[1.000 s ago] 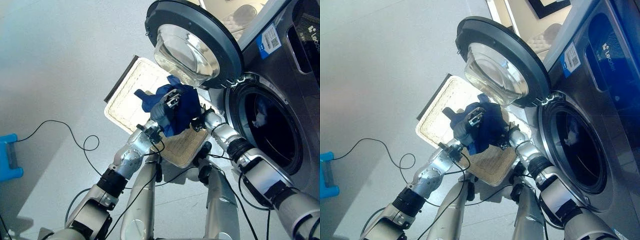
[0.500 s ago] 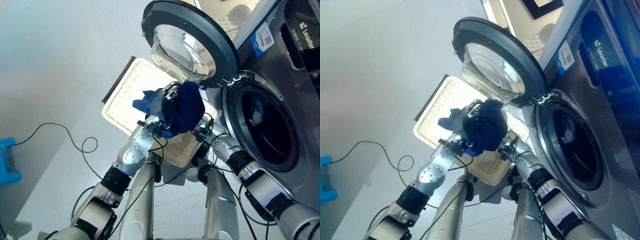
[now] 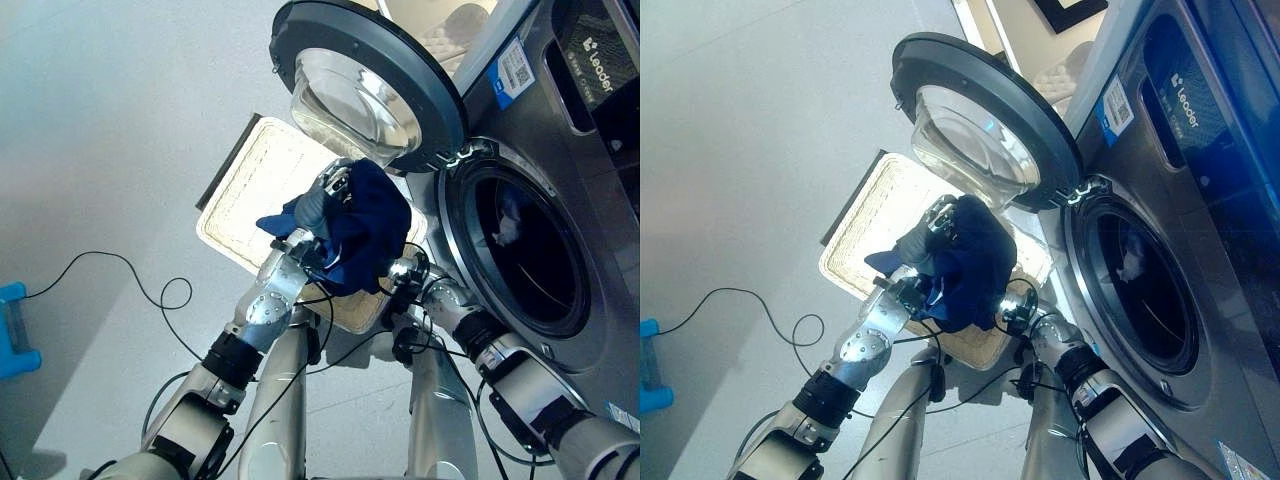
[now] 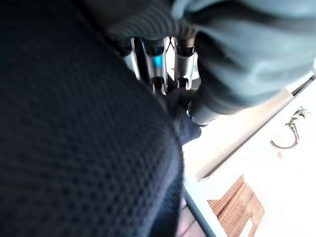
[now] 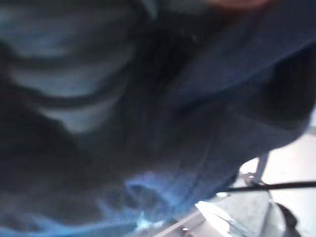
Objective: Put the clothes into the washing machine.
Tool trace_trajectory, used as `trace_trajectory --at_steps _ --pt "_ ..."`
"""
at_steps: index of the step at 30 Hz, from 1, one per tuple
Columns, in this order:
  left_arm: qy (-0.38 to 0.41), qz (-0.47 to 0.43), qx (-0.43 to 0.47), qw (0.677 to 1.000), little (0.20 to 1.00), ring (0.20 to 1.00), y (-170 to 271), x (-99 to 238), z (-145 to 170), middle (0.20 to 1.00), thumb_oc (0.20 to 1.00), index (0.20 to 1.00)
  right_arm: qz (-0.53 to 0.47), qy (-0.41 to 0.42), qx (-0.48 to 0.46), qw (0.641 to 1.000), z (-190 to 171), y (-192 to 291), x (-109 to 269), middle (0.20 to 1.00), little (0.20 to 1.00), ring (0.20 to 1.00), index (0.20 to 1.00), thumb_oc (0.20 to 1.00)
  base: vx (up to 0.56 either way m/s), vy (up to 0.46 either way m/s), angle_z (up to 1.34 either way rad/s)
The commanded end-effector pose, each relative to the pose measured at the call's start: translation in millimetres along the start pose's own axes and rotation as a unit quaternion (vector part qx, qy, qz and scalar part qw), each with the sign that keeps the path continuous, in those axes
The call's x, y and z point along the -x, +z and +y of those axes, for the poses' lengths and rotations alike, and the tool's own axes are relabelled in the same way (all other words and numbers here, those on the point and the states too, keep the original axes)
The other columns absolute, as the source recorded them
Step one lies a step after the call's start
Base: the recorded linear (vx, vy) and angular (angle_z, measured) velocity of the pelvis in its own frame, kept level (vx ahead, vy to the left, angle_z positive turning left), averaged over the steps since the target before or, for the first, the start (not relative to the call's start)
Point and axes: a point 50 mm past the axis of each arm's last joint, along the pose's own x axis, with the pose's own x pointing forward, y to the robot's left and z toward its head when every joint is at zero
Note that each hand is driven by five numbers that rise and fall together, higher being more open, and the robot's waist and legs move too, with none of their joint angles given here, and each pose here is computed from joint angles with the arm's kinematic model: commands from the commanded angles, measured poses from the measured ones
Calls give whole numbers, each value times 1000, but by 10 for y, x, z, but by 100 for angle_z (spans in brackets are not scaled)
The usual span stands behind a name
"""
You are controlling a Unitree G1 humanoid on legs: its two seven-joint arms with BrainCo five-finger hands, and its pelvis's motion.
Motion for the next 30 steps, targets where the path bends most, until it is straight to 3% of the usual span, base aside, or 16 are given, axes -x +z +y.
trace_trajectory --at_steps 1,12,17,18,19,20,26,30 --pt "57 -3 -18 998 200 200 -13 103 187 200 200 200 -141 162 10 977 332 350 -364 200 200 200 200 200 0 0 0" --pt "65 46 -62 995 200 200 -111 106 244 200 200 200 -198 164 0 966 369 442 -408 200 200 200 200 200 -6 7 -4" --pt "66 83 -137 985 200 200 -147 141 325 200 200 200 -232 146 4 962 345 510 -388 200 200 200 200 200 1 14 -4" --pt "62 89 -161 981 285 285 -135 148 346 285 285 285 -239 139 6 961 327 531 -366 200 200 200 200 200 0 33 -6" --pt "55 100 -179 977 576 576 -136 155 357 576 576 576 -245 133 6 960 317 547 -356 200 200 200 200 200 -63 39 -10" --pt "49 103 -205 972 1000 1000 -102 140 362 1000 1000 1000 -253 128 11 959 299 601 -341 200 200 200 200 200 3 30 -9" --pt "48 105 -328 938 1000 1000 33 168 455 1000 1000 1000 -280 63 18 958 130 694 -130 200 200 200 200 200 -18 33 -10" --pt "43 102 -358 927 1000 1000 93 204 491 1000 1000 1000 -302 56 5 952 76 712 -6 200 200 200 200 200 0 39 -4"
